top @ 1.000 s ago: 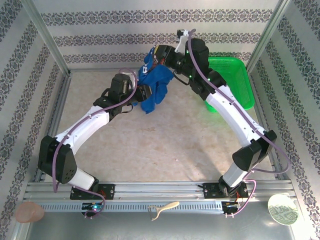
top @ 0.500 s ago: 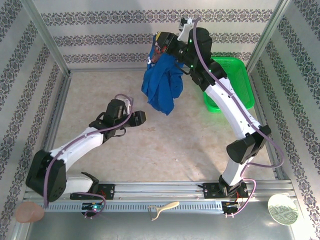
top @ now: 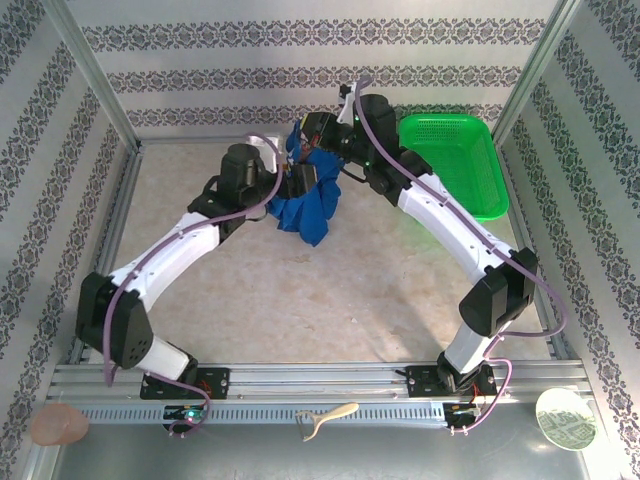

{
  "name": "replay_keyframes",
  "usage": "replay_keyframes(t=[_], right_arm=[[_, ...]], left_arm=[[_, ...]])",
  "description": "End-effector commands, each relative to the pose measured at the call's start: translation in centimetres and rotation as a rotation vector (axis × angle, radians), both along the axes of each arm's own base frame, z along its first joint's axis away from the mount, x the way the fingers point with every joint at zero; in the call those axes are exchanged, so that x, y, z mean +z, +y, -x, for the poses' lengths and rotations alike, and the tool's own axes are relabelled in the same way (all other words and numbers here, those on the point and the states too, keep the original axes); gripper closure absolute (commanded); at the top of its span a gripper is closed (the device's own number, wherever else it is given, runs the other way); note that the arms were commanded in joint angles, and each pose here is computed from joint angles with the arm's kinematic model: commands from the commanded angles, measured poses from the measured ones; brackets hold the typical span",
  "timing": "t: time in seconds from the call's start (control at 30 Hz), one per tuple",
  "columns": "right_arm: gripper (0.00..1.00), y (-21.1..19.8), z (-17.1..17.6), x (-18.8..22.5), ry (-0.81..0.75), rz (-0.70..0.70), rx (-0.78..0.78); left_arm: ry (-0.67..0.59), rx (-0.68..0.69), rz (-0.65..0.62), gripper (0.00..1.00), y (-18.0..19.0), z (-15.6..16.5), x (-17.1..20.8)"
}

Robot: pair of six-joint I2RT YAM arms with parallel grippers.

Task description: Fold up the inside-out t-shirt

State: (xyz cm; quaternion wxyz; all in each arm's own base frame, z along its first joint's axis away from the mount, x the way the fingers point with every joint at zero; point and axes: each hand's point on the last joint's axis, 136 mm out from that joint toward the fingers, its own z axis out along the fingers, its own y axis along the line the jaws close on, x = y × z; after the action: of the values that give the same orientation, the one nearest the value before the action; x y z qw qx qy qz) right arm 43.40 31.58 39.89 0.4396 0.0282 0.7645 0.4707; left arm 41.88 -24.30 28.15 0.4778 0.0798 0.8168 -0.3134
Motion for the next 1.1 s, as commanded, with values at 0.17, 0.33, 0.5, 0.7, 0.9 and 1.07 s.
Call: replay_keyframes(t=[0.17, 0.33, 0.5, 0.7, 0.9, 1.07], right_arm=[[1.00, -0.5, 0.3, 8.7, -0.159, -0.154, 0.002], [1.00, -1.0, -0.3, 11.6, -0.197, -0.196, 0.000], [1.00, -1.8, -0.7, 14.1, -0.225, -0.244, 0.008], [1.00, -2.1, 0.4, 14.4, -0.240, -0.239, 0.086], [1.00, -2.3, 2.1, 9.3, -0.259, -0.220, 0.362], [1.00, -2.4, 3.6, 4.3, -0.247, -0.193, 0.588]], left_arm=[[0.096, -0.008, -0.061, 0.63, -1.4, 0.6, -7.4], [0.180, -0.031, -0.093, 0.79, -1.4, 2.2, -11.9], [0.268, -0.040, -0.106, 0.76, -0.8, 4.9, -16.1], [0.286, -0.050, -0.102, 0.69, 0.5, 7.5, -15.8], [0.097, 0.023, -0.004, 0.36, 3.3, 8.2, -5.5], [0.098, 0.080, 0.131, 0.26, 6.2, 5.4, -1.7]])
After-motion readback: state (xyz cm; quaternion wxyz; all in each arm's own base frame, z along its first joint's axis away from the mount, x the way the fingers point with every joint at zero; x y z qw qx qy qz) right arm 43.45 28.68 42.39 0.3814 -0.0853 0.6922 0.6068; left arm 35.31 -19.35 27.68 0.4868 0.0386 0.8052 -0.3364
